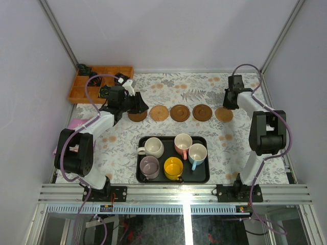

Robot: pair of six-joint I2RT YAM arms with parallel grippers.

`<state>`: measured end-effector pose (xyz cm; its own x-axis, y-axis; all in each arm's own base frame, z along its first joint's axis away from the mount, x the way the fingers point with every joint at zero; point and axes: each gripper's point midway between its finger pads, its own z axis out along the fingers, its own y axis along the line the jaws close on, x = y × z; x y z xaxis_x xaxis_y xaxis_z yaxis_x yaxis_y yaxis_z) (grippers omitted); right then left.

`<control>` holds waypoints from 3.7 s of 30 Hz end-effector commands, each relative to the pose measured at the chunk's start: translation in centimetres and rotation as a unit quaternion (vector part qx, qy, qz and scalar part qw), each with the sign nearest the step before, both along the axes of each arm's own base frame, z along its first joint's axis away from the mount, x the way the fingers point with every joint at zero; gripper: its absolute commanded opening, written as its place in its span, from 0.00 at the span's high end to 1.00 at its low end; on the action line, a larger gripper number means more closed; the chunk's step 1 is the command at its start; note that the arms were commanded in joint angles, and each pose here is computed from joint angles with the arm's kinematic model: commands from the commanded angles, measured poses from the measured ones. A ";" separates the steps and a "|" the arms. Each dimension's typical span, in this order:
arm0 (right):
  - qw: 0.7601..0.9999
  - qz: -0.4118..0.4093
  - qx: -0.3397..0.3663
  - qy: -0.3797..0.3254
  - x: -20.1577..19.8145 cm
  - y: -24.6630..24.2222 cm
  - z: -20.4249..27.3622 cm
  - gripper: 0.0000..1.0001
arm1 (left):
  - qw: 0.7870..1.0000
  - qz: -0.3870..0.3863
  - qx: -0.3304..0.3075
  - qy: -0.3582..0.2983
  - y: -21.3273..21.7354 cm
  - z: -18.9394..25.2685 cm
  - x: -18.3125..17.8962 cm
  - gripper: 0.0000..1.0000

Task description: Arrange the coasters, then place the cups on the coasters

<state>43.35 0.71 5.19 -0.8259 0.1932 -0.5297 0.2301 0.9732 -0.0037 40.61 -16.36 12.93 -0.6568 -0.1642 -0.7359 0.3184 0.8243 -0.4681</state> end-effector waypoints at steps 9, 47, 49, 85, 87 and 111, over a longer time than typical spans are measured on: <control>0.990 0.001 -0.028 -0.139 3.2 -0.6 10.0 0.63 | 0.999 -0.006 0.004 -0.033 0.2 1.5 1.0 0.55; 0.973 -0.085 -0.056 -0.206 -13.0 -4.2 13.1 0.06 | 0.989 0.091 0.033 -0.111 5.2 5.5 -6.8 0.00; 0.976 -0.086 -0.041 -0.195 -13.8 -3.8 12.2 0.06 | 0.989 0.092 0.033 -0.110 5.3 5.5 -7.3 0.00; 0.963 0.198 0.152 -0.098 -27.2 14.8 9.0 0.01 | 0.995 0.062 0.022 -0.073 4.1 3.3 -7.3 0.00; 0.960 0.220 0.144 -0.097 -27.7 16.2 8.8 0.00 | 0.995 0.061 0.024 -0.078 4.1 3.4 -7.5 0.00; 0.993 0.100 -0.008 -0.064 -30.1 16.9 4.3 0.02 | 0.995 0.025 0.027 -0.089 3.5 3.5 -8.5 0.00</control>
